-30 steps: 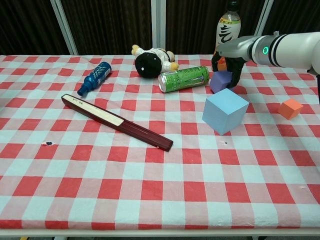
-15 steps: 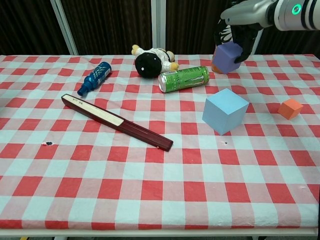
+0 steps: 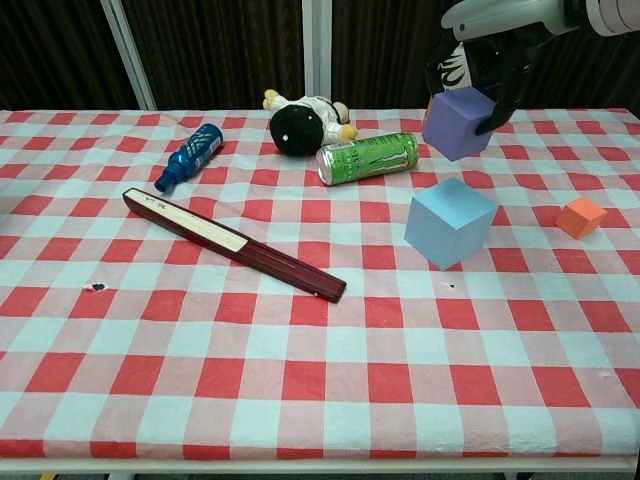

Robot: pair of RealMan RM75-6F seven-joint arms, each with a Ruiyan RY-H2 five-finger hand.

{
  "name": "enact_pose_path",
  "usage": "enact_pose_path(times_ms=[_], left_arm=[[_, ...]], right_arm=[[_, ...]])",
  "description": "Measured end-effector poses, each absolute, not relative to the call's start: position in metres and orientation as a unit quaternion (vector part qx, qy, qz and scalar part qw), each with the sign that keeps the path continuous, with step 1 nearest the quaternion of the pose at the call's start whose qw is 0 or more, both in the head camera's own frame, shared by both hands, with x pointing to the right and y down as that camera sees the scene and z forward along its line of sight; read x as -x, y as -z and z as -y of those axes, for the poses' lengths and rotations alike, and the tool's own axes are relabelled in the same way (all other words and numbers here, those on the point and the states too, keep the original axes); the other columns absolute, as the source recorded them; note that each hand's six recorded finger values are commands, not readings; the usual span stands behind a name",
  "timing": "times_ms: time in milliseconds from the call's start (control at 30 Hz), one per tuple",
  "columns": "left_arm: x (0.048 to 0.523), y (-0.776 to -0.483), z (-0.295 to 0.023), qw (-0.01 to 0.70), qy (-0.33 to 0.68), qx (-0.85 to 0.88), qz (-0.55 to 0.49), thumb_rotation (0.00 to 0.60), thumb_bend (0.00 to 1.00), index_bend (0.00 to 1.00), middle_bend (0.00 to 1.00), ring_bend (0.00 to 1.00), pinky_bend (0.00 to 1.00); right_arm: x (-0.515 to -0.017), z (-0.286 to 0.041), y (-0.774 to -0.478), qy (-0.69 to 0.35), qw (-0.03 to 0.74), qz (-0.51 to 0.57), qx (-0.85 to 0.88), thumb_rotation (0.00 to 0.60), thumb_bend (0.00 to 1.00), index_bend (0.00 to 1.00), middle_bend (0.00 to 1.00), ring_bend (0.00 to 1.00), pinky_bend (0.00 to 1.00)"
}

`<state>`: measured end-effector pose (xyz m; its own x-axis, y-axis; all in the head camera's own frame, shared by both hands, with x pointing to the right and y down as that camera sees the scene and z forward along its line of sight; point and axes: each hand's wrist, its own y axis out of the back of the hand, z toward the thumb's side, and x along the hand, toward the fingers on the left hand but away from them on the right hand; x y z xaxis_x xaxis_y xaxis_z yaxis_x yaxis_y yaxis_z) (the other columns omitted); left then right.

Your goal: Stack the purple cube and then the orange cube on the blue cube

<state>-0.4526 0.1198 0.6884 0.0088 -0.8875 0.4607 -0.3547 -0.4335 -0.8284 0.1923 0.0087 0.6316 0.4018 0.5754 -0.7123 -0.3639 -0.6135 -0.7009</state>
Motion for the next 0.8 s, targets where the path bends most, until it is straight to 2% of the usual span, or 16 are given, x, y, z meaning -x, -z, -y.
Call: enact_pose_path(times_ms=[367, 800], left_arm=[[0.455, -0.685, -0.124, 0.248, 0.522, 0.664, -0.474, 0.6, 0.0, 0.18, 0.17, 0.08, 0.2], [0.459, -0.687, -0.125, 0.245, 0.525, 0.663, -0.474, 0.6, 0.0, 0.18, 0.17, 0.08, 0.2]], right_arm=[[-0.196, -0.034, -0.634, -0.562, 0.428, 0.051, 0.706, 0.6, 0.13, 0.52, 1.0, 0.99, 0.95], [-0.2, -0.041, -0.65, -0.575, 0.412, 0.049, 0.705, 0.6, 0.13, 0.52, 1.0, 0.99, 0.95]])
